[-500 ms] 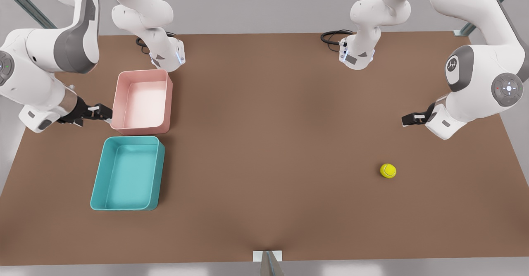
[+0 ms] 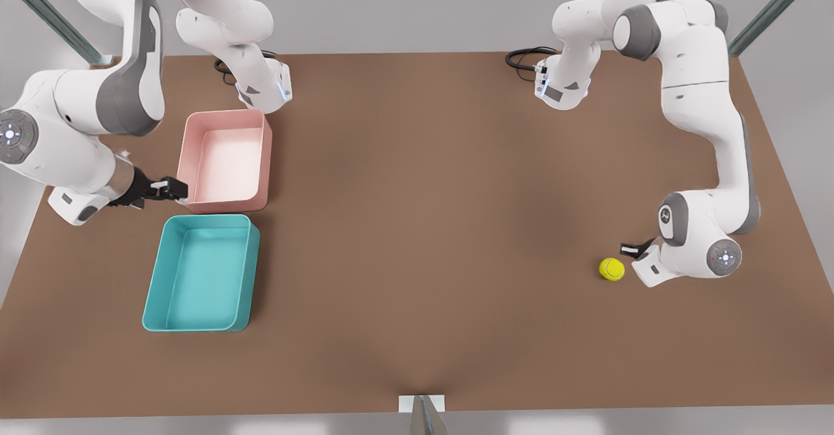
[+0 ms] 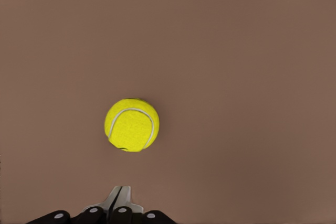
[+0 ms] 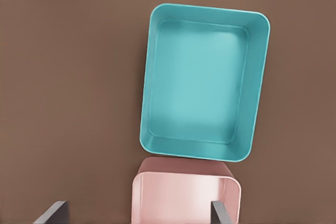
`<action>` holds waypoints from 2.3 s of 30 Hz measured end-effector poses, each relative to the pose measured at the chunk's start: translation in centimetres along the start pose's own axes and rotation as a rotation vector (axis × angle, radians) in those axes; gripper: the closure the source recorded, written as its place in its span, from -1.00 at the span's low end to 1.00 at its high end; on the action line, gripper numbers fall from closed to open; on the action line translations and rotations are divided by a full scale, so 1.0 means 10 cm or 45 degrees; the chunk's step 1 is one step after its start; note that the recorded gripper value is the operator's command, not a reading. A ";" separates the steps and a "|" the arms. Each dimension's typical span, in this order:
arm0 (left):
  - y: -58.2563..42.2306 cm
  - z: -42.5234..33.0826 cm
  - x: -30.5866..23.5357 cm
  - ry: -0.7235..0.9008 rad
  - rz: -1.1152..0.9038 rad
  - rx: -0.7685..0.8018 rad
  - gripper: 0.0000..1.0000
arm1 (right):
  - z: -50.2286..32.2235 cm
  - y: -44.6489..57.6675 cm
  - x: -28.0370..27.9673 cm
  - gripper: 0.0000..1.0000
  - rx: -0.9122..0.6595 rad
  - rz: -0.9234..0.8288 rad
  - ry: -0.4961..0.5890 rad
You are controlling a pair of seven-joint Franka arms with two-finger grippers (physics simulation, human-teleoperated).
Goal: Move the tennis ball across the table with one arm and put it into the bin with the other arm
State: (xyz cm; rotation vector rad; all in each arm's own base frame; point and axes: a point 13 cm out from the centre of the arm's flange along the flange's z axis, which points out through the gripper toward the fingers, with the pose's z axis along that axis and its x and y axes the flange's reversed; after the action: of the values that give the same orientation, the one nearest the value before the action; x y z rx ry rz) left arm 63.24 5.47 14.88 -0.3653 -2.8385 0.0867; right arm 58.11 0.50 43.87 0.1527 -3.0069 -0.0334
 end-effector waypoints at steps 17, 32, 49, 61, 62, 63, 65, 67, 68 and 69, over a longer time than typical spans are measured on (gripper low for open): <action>0.60 0.74 -0.16 -0.089 1.204 -0.133 0.57 | 0.22 0.01 -0.07 -1.00 -0.012 0.001 0.031; 0.48 0.87 -0.34 -0.058 1.676 -0.238 0.57 | 0.15 -0.12 -0.09 -1.00 0.004 0.017 0.003; -1.11 -2.99 0.51 -0.294 0.801 -0.203 -1.00 | 0.70 0.65 -0.43 -1.00 0.027 -0.124 0.047; -1.40 -2.74 1.64 -0.098 0.184 -0.062 -1.00 | 2.21 1.31 -0.65 -1.00 0.023 -0.115 0.060; -1.38 -2.73 1.64 -0.099 0.145 -0.060 -1.00 | 2.27 1.32 -0.63 -1.00 0.021 -0.107 0.057; -1.36 -2.74 1.64 -0.101 0.109 -0.060 -1.00 | 2.32 1.32 -0.62 -1.00 0.020 -0.101 0.052; -1.33 -2.75 1.64 -0.105 0.042 -0.058 -1.00 | 2.46 1.39 -0.53 -1.00 0.018 -0.118 0.076; -1.31 -2.75 1.64 -0.107 -0.017 -0.056 -1.00 | 2.65 1.64 -0.38 -1.00 0.023 -0.223 0.125; -1.31 -2.75 1.64 -0.108 -0.043 -0.055 -1.00 | 2.73 1.75 -0.30 -1.00 0.030 -0.289 0.151; -1.30 -2.75 1.64 -0.108 -0.067 -0.055 -1.00 | 2.79 1.81 -0.23 -1.00 0.045 -0.356 0.175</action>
State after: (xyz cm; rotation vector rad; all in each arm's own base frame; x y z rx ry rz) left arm 52.56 -2.28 46.79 -0.3028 -2.9358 0.0315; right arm 54.96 19.15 16.41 0.5540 -2.8263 0.0026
